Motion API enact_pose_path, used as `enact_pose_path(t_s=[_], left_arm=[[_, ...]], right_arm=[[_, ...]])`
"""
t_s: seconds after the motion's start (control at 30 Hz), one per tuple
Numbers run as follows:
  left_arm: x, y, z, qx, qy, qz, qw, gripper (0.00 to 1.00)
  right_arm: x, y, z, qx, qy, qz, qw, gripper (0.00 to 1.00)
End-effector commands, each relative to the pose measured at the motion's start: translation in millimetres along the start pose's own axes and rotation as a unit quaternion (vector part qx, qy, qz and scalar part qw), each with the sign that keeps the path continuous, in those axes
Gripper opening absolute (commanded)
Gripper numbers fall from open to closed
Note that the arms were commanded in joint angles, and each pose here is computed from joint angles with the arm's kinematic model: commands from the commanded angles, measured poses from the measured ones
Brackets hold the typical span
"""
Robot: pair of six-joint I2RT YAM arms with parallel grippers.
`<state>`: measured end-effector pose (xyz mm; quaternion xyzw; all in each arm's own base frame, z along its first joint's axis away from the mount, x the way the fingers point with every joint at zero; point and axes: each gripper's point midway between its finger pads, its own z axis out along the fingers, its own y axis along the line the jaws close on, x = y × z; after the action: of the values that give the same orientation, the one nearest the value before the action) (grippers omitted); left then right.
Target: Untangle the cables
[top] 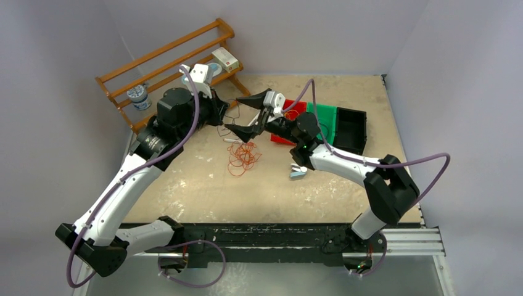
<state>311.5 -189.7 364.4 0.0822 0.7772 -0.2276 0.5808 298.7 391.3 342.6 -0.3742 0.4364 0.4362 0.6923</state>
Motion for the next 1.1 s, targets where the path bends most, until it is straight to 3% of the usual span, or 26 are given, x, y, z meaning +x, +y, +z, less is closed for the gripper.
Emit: enact_pose_path(t_s=[0.0,0.1,0.3,0.33,0.5,0.73,1.07], left_arm=[[-32.9,-16.9,-7.5,0.04,-0.045,0.008,0.998,0.0],[-37.6,-21.5,-10.9,0.051,-0.049,0.009,0.997,0.0],[-73.2,-35.7,-26.9,0.075,-0.088,0.007,0.993,0.0],[-80.1,-37.3,-29.2,0.076,-0.094,0.005,0.993,0.0],[-113.2,-41.2,-38.4,0.07,-0.127,-0.003,0.989,0.0],[-159.6,-43.8,-51.5,0.057,-0.18,-0.008,0.982,0.0],[-211.0,-36.6,-68.0,0.019,-0.25,-0.02,0.968,0.0]], right_arm=[[-37.2,-10.1,20.1,0.012,-0.065,0.012,0.998,0.9],[-23.3,-16.7,30.3,0.015,-0.05,0.019,0.998,0.78],[22.8,-10.3,44.7,-0.025,-0.009,0.044,0.999,0.33],[31.5,-8.6,44.6,-0.029,-0.001,0.049,0.998,0.3],[73.9,-2.0,34.7,-0.022,0.038,0.066,0.997,0.27],[127.8,11.8,12.0,-0.017,0.092,0.095,0.991,0.12],[183.7,32.5,-25.9,-0.002,0.147,0.132,0.98,0.11]])
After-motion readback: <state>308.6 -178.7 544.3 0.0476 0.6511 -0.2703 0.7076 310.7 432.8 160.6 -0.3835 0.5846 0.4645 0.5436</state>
